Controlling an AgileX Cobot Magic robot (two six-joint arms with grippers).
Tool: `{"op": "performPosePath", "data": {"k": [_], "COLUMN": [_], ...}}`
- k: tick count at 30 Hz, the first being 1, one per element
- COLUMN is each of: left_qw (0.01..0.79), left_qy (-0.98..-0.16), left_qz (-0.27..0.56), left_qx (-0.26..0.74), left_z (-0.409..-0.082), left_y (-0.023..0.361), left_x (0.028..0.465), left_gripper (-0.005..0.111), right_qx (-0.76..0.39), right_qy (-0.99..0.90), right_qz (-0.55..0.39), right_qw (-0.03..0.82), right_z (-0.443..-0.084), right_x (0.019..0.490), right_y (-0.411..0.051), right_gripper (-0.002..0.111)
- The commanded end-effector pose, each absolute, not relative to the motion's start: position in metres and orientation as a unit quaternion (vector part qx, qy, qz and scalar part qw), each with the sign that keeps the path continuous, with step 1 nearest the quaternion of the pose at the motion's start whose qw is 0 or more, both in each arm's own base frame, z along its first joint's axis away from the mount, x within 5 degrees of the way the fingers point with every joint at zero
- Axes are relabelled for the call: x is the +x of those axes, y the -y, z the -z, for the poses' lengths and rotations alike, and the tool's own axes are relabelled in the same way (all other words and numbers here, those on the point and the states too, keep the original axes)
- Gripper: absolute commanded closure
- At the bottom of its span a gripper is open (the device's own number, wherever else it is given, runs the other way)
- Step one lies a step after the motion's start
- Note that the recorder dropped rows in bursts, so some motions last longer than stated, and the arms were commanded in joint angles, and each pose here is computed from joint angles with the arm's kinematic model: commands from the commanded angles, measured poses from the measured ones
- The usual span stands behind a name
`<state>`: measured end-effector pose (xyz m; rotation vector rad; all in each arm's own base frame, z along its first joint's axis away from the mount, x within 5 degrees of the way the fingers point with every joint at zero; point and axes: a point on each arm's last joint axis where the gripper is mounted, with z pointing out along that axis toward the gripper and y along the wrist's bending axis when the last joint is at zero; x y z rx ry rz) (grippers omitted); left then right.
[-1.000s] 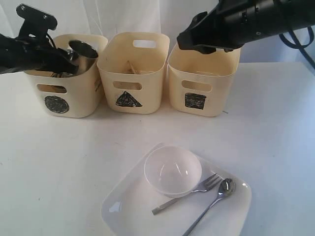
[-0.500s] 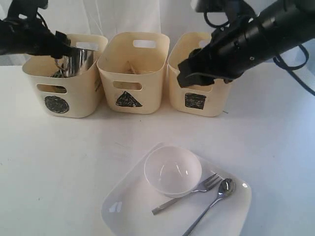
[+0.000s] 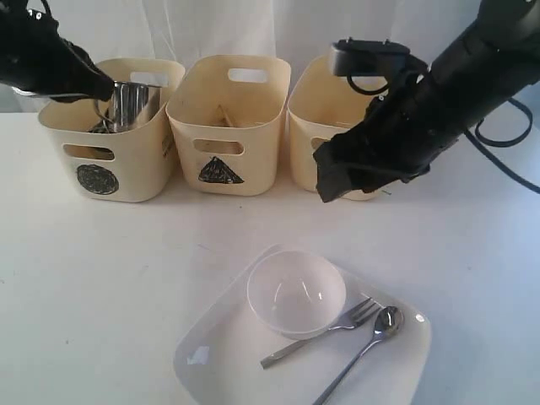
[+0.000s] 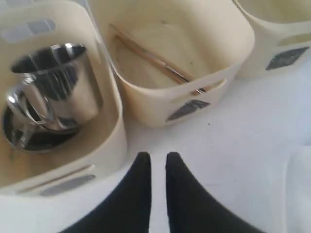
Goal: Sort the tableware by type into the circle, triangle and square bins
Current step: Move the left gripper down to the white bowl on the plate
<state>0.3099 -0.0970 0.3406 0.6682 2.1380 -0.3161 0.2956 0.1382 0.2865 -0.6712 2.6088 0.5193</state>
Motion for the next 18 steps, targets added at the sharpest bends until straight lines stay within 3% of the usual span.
{"op": "performPosePath", "data": {"k": [1,9,13,15,17,18], "left_qw": [0.367,0.292,0.223,0.189,0.176,0.159], "left_qy": [-0.881,-0.906,-0.896,-0.882,-0.881,-0.885], "left_qz": [0.166,0.233,0.344,0.397,0.406,0.406], "left_qx": [0.247,0.200,0.168,0.170,0.165,0.162], "left_z": [-0.338,-0.321,-0.298,-0.286,-0.272,-0.260], "left_y": [0.099,0.105,0.122,0.134,0.143,0.148], "left_x": [0.298,0.287,0.287,0.292,0.299,0.303], "left_gripper": [0.107,0.107,0.107,0.098,0.079,0.063], "right_qx": [-0.229,-0.227,-0.224,-0.222,-0.222,-0.223], "right_qy": [-0.942,-0.947,-0.946,-0.945,-0.945,-0.945], "right_qz": [-0.185,-0.183,-0.181,-0.181,-0.181,-0.179], "right_qw": [0.160,0.136,0.148,0.155,0.157,0.157], "right_z": [-0.275,-0.261,-0.260,-0.260,-0.260,-0.260], "right_x": [0.297,0.302,0.306,0.307,0.307,0.307], "right_y": [-0.139,-0.141,-0.142,-0.142,-0.142,-0.142], "right_gripper": [0.052,0.052,0.052,0.052,0.052,0.052]}}
